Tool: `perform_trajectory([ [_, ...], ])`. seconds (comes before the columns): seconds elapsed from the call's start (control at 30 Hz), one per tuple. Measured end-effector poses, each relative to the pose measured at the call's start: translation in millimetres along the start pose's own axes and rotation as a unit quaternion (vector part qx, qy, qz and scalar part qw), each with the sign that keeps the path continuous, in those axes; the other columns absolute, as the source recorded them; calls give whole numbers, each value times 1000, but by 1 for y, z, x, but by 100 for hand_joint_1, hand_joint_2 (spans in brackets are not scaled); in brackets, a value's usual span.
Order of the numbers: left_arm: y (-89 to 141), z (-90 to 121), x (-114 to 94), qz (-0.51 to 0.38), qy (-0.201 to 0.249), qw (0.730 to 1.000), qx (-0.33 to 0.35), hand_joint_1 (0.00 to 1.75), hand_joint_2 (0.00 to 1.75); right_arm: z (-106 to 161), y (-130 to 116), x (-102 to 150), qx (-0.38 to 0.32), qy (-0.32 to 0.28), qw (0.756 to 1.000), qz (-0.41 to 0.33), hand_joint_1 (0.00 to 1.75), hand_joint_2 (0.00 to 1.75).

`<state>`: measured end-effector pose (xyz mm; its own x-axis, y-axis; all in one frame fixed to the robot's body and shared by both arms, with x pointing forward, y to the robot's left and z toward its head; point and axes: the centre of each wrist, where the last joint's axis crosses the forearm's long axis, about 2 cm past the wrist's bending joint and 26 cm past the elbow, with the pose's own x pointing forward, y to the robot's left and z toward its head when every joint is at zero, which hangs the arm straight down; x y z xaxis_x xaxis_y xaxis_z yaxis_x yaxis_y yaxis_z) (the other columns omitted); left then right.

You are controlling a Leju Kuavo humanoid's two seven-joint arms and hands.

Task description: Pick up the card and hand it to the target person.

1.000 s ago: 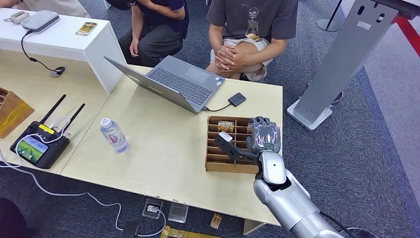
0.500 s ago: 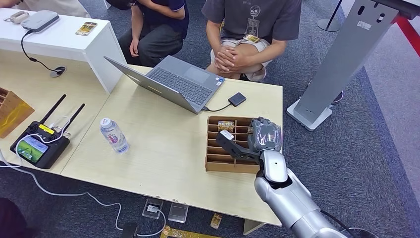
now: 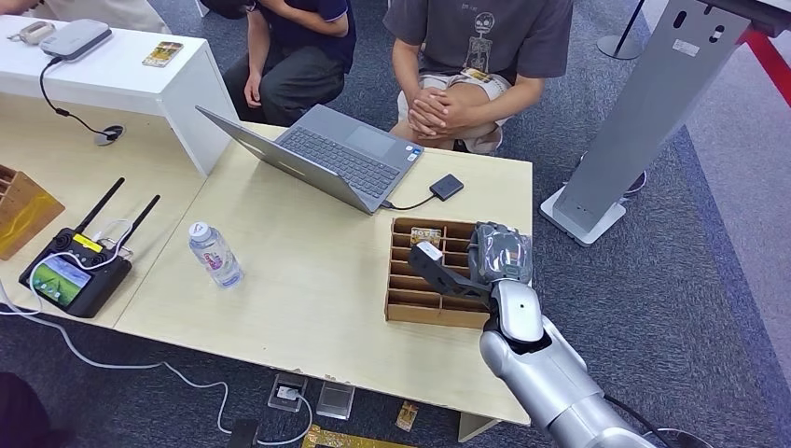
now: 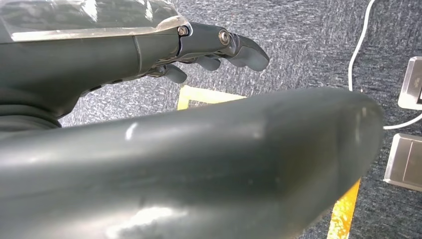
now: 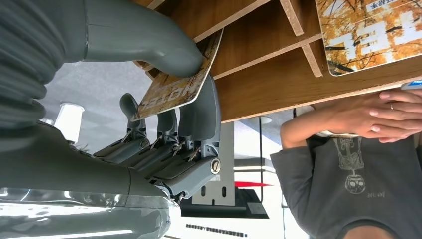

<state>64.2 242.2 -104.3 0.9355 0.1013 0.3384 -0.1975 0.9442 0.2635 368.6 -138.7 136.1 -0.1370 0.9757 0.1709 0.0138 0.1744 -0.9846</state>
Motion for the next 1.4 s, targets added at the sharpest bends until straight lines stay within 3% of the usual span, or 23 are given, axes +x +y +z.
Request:
perform_trajectory([
  [0.53, 0, 0, 0, -7, -19, 1000, -2, 0, 0, 4, -9, 10, -28, -8, 1000, -2, 145, 175],
  [1.13, 0, 0, 0, -6, -20, 1000, -3, 0, 0, 16, -69, 21, -137, -34, 990, -22, 141, 175],
  [1.4, 0, 0, 1, -12, -27, 999, -11, 0, 0, 6, -91, 17, -162, -40, 986, -8, 140, 175],
])
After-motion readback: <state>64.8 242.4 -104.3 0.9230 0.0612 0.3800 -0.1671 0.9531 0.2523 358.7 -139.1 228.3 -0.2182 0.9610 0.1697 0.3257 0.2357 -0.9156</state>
